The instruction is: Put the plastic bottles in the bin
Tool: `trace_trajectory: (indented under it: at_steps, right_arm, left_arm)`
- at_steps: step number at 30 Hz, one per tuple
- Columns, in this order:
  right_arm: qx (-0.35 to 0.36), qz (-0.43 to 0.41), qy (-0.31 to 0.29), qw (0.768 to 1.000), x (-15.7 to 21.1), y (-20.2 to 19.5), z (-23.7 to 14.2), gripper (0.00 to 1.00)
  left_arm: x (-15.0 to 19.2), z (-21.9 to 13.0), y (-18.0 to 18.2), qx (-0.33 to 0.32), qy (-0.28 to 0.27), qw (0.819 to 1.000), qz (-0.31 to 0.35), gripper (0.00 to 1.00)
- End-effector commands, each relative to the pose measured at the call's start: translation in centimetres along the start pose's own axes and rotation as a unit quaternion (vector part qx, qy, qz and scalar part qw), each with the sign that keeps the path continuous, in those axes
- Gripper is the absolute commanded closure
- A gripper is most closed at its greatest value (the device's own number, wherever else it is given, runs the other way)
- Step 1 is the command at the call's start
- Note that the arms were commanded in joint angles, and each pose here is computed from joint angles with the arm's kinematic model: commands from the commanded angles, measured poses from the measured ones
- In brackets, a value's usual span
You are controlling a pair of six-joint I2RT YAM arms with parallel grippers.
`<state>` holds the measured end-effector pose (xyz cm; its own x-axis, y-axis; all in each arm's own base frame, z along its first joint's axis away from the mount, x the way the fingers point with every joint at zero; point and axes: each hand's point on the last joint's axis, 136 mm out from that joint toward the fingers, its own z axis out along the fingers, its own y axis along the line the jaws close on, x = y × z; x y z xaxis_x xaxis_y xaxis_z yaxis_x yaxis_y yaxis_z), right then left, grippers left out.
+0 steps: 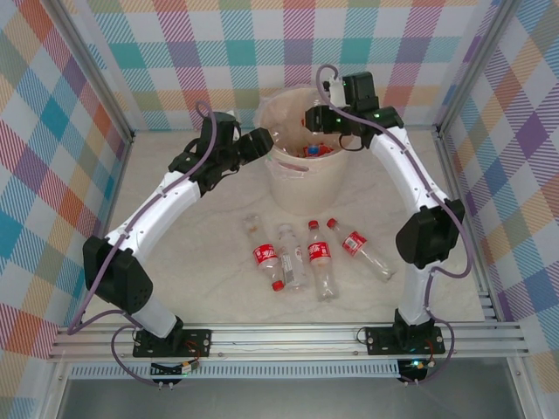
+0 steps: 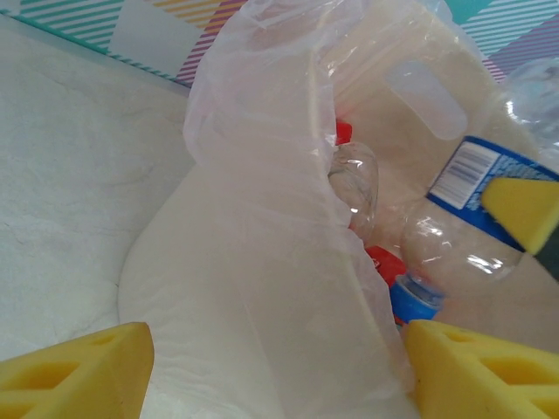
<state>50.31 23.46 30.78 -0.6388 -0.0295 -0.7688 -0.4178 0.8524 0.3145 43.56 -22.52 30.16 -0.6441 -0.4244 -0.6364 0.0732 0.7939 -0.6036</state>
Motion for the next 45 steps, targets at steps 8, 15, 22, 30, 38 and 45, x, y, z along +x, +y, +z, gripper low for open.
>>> trace_trajectory:
  at_steps: [8,15,22,30,38,45]
  right_arm:
    - [-0.015,-0.008,0.036,0.999,3.2,-0.7,3.2,0.41]
    - [-0.018,-0.015,0.038,0.999,2.8,-0.4,2.6,0.26]
    - [-0.038,-0.032,0.015,0.999,0.0,1.6,-0.7,0.15]
    - [-0.048,-0.048,-0.014,0.998,-2.3,4.1,-7.5,0.11]
    - [0.052,0.020,-0.012,0.998,2.7,0.1,-16.1,0.13]
    - [0.154,0.129,0.109,0.974,15.7,-5.6,-19.0,0.14]
  left_arm:
    - [1.9,0.5,2.3,-0.047,0.020,0.999,-0.002,0.28]
    - [1.8,0.5,2.1,-0.048,0.019,0.999,-0.004,0.29]
    - [1.7,0.3,2.2,-0.055,0.018,0.998,-0.001,0.29]
    - [1.4,0.0,2.1,-0.054,0.013,0.998,0.003,0.29]
    - [0.8,-1.1,2.1,-0.055,-0.004,0.998,0.012,0.29]
    - [1.1,-0.7,1.9,-0.046,0.009,0.999,0.019,0.29]
